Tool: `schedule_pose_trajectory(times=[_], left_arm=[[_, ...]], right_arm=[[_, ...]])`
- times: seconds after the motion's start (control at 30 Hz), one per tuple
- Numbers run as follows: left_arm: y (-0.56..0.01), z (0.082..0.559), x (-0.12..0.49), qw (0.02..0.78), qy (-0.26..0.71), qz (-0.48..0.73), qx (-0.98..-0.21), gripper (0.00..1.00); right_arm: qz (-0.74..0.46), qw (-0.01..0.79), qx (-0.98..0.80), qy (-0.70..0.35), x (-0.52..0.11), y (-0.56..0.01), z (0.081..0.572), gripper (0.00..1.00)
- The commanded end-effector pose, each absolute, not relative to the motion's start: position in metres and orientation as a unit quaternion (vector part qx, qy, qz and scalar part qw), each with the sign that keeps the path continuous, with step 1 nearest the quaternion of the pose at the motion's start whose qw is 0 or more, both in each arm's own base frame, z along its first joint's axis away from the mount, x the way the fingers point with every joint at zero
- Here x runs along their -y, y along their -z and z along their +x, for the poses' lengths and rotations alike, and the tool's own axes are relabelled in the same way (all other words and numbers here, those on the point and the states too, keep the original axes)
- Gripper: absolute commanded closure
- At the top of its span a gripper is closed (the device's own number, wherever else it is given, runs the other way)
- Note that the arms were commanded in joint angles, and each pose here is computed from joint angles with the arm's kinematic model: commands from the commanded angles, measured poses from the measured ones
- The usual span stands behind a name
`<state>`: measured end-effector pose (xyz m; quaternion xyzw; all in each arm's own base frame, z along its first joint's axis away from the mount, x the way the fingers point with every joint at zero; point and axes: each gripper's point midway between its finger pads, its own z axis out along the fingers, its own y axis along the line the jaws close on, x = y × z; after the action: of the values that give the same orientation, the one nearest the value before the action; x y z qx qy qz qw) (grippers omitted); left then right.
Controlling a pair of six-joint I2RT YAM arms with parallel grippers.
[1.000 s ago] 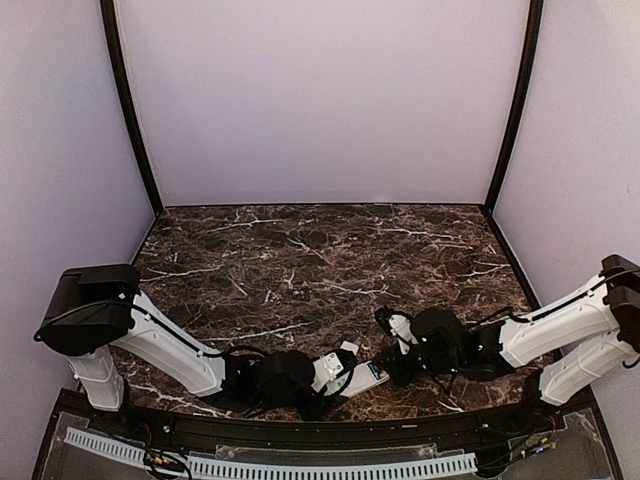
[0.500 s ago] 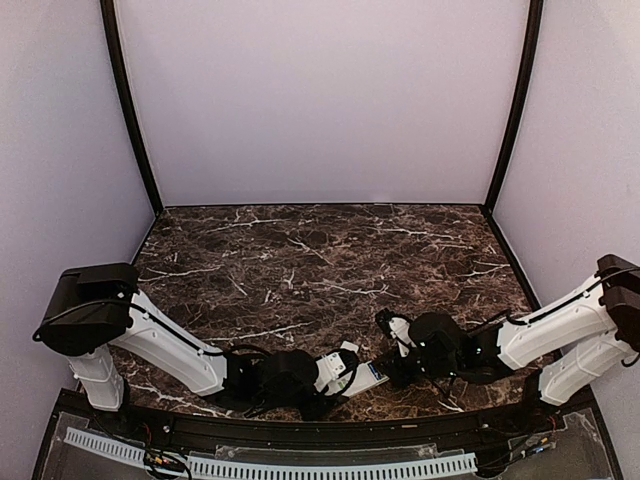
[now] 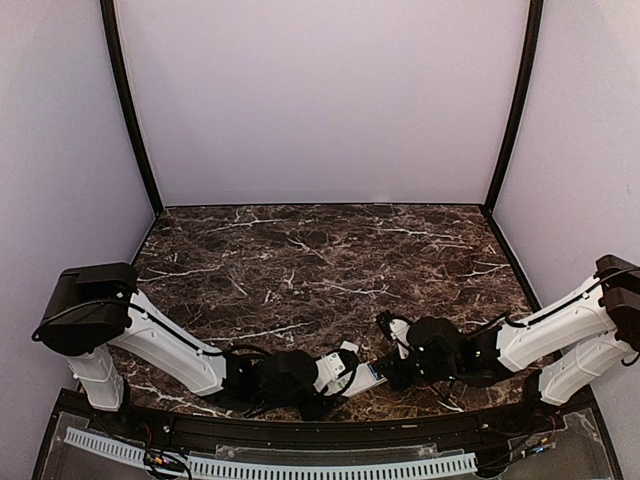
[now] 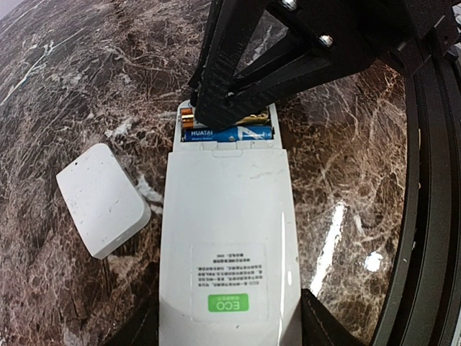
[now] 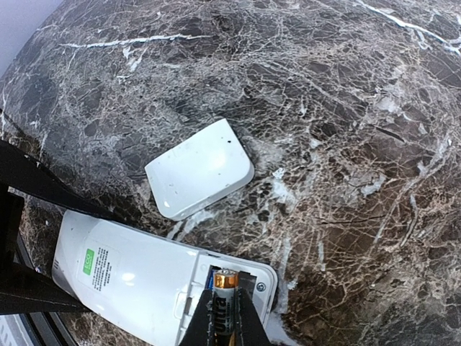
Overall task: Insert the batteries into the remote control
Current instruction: Load the battery into the battery compartment.
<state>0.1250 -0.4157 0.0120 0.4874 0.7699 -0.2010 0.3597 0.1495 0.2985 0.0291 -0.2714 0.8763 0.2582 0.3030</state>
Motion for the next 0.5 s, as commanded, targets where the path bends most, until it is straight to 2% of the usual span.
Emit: schedule_pose_trajectory(times=[0.0,0.47], left_arm=[[0.057,0.133,0.314,0.260,0.023,0.509,-0.820,1.00],[0.051,0.138,0.304,0.272,0.009,0.489,-0.829,1.00]], right_arm=[[-0.283,0.234,-0.906,-0.210,-0.273,0.008,0.125,1.00],[-0.268,0.237,-0.916,-0.179,-0.265,0.015,0.122,1.00]])
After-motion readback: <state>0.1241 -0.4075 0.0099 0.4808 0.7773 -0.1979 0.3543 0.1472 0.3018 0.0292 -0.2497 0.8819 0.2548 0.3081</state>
